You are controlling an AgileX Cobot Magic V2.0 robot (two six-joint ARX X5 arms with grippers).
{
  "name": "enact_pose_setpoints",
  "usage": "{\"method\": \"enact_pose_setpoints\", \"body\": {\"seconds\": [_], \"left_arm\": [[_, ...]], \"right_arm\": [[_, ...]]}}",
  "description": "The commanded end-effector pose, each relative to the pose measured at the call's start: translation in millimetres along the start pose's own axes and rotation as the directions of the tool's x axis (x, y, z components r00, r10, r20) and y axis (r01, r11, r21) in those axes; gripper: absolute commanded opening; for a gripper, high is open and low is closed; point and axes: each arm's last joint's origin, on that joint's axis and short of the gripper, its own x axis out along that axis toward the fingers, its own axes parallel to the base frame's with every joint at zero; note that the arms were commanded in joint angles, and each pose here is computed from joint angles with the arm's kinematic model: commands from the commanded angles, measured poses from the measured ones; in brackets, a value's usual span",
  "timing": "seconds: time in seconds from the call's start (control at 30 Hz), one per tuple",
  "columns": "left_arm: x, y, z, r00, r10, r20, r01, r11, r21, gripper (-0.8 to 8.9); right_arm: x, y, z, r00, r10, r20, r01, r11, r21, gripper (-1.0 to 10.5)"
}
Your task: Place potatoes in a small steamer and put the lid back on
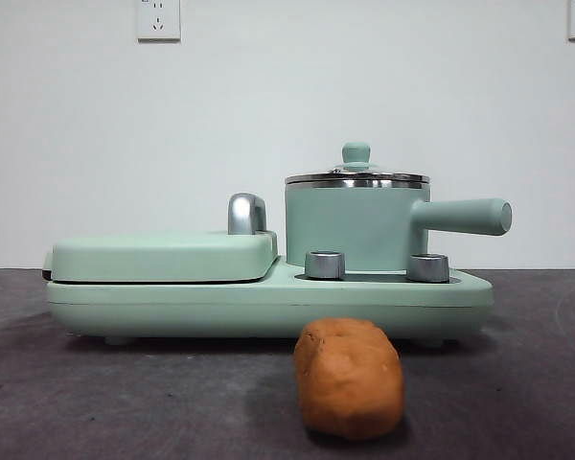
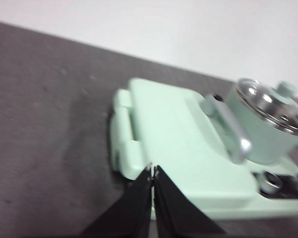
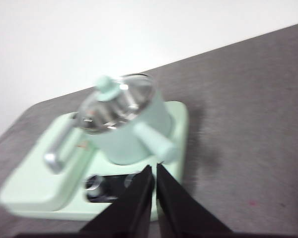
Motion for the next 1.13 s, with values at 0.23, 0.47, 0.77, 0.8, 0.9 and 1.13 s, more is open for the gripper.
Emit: {"method": "enact_pose_setpoints", "body": {"seconds": [0.23,0.47,0.77,0.8,0.9,1.13], "left_arm": [[12,-28,75,0.971,-0.223,-0.089,0.224,0.974,0.011,0.09],[31,-37,102,0.894,-0.413,-0.170,0.416,0.909,-0.021,0.09],[39,-38,102,0.877,-0.438,-0.197,0.439,0.897,-0.040,4.04],[39,-39,101,0.874,-0.444,-0.200,0.444,0.895,-0.044,4.47],[39,-43,101,0.863,-0.461,-0.206,0.464,0.885,-0.041,4.74],[52,-52,98,0.820,-0.496,-0.285,0.496,0.865,-0.079,4.74]], "right_arm": [[-14,36,64,0.986,0.100,-0.135,-0.125,0.974,-0.191,0.1],[-9,48,87,0.946,0.196,-0.259,-0.255,0.941,-0.221,0.1],[-5,47,88,0.940,0.193,-0.283,-0.249,0.952,-0.180,3.1],[-5,47,88,0.940,0.189,-0.283,-0.243,0.955,-0.170,3.7],[-5,46,88,0.941,0.186,-0.284,-0.238,0.958,-0.161,4.7],[-5,47,88,0.938,0.193,-0.287,-0.242,0.959,-0.147,4.7]]}}
